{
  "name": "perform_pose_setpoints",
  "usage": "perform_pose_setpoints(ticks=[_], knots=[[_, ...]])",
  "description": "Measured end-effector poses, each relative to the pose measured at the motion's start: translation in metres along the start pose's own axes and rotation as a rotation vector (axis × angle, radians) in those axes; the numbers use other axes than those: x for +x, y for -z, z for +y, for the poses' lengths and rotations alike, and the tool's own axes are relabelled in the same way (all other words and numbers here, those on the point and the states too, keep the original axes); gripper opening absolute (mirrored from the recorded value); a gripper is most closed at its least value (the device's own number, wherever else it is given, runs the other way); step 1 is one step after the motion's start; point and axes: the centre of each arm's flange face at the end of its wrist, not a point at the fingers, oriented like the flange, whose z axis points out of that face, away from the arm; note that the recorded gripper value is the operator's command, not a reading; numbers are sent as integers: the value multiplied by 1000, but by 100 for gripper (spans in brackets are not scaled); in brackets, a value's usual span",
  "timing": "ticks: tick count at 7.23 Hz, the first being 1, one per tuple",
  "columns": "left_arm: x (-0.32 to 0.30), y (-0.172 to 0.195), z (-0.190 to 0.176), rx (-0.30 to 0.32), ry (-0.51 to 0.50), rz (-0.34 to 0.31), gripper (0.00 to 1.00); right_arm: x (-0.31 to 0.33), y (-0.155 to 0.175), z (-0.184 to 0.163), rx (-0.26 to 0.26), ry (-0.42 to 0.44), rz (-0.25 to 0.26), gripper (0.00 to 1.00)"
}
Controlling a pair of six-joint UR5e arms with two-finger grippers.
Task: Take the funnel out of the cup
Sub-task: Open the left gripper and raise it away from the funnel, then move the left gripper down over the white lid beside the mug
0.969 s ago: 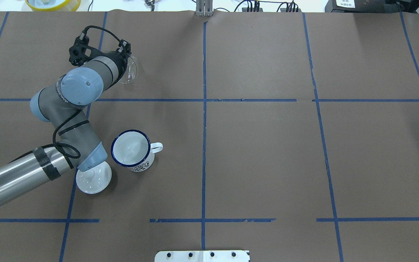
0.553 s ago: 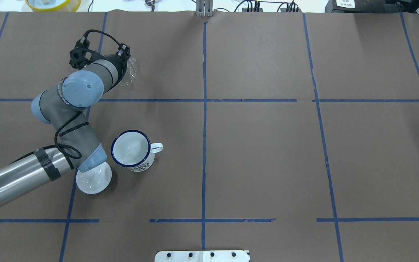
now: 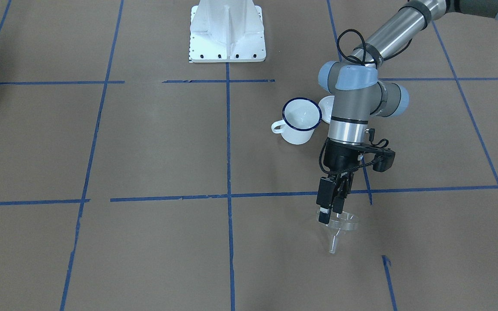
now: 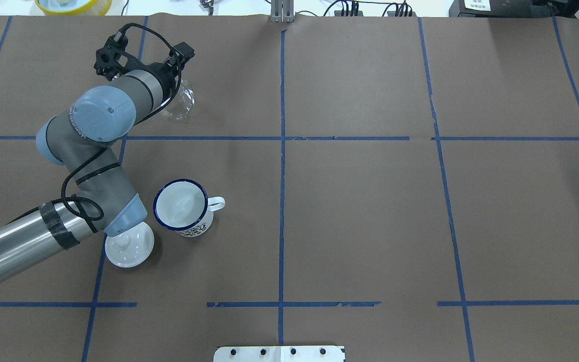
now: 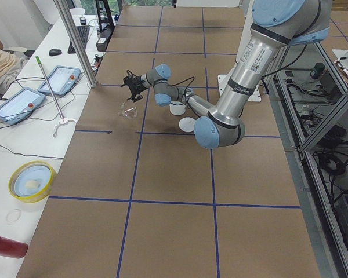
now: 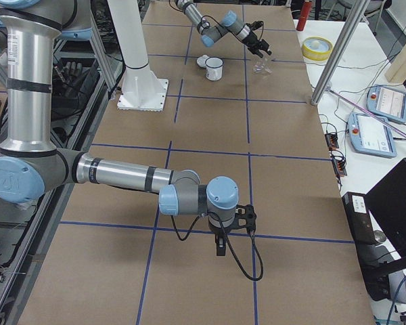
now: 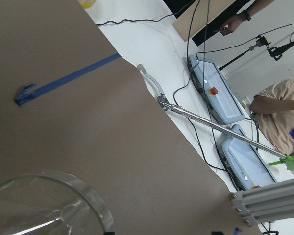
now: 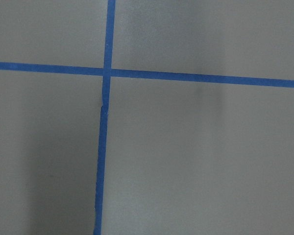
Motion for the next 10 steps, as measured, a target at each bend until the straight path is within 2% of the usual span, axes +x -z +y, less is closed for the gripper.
perform_pose_setpoints(ticks=[2,4,6,8,10], knots=[[1,14,-5,-37,-29,8,100,0,0,0,0,0,0,100],[-14,63,-32,-147,-139,-1,100,0,0,0,0,0,0,100],[-12,130,-68,-279,-372,-103,100,0,0,0,0,0,0,100],[-3,189,-95,-381,-605,-205,100,0,0,0,0,0,0,100],[-8,218,-69,-521,-685,-281,100,0,0,0,0,0,0,100]])
